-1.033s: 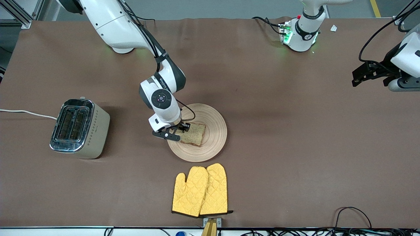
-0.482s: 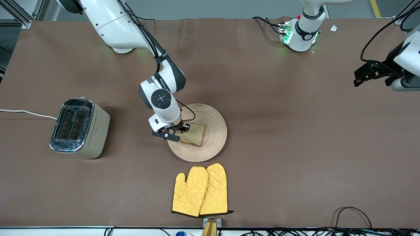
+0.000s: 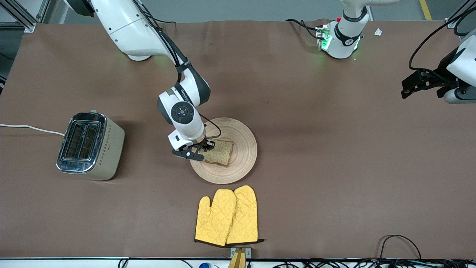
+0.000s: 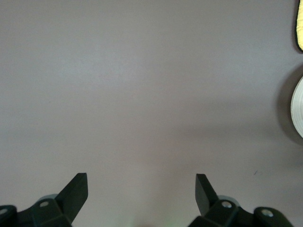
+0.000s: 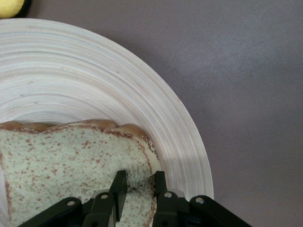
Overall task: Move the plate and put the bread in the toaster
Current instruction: 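Lower the right gripper over the bread slice and grasp it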
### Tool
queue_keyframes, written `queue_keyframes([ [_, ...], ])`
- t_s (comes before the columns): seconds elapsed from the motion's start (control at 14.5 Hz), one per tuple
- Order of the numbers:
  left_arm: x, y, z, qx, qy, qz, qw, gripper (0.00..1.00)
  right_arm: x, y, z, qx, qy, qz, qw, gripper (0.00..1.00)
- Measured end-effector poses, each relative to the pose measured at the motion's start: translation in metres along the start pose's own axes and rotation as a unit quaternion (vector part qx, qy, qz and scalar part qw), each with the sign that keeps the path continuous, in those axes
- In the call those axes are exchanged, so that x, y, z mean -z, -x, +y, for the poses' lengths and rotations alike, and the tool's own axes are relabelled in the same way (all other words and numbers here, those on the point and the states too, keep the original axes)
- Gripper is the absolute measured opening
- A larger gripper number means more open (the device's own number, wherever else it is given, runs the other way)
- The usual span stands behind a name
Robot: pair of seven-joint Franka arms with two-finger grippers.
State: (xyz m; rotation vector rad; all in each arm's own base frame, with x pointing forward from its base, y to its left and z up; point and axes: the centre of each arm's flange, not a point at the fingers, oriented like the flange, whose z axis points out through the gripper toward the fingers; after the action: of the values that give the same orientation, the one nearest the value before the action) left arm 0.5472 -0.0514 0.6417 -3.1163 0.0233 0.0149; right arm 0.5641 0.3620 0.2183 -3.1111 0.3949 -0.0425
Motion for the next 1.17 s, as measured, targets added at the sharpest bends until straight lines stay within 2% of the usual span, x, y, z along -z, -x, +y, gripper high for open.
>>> queue_keyframes([
  [0.28,0.0003,-0.0001,-0.0016,0.001,0.0,0.0,1.0,1.0,0.0005,-0.0014,0.0002,-0.001,-0.002,0.003,1.0,0.22],
  [0.41,0.0004,-0.0001,-0.0017,0.002,0.0,0.0,1.0,1.0,0.0004,-0.0023,0.0001,-0.001,-0.005,0.006,1.0,0.1],
  [0.48,0.0005,-0.0001,-0.0018,0.002,0.0,0.001,1.0,1.0,-0.0001,-0.0024,0.0001,-0.001,-0.005,0.006,1.0,0.1],
  [0.55,0.0007,-0.0001,-0.0018,0.002,0.0,0.001,1.0,1.0,-0.0003,-0.0024,-0.0001,-0.001,-0.005,0.007,1.0,0.04],
  [0.62,0.0008,-0.0001,-0.0018,0.002,0.0,0.001,1.0,1.0,-0.0004,-0.0025,-0.0001,-0.001,-0.006,0.007,1.0,0.01],
  [1.17,0.0008,0.0001,0.0012,-0.001,0.0,0.001,1.0,1.0,-0.0003,-0.0024,-0.0002,0.0,-0.005,0.007,1.0,0.01],
])
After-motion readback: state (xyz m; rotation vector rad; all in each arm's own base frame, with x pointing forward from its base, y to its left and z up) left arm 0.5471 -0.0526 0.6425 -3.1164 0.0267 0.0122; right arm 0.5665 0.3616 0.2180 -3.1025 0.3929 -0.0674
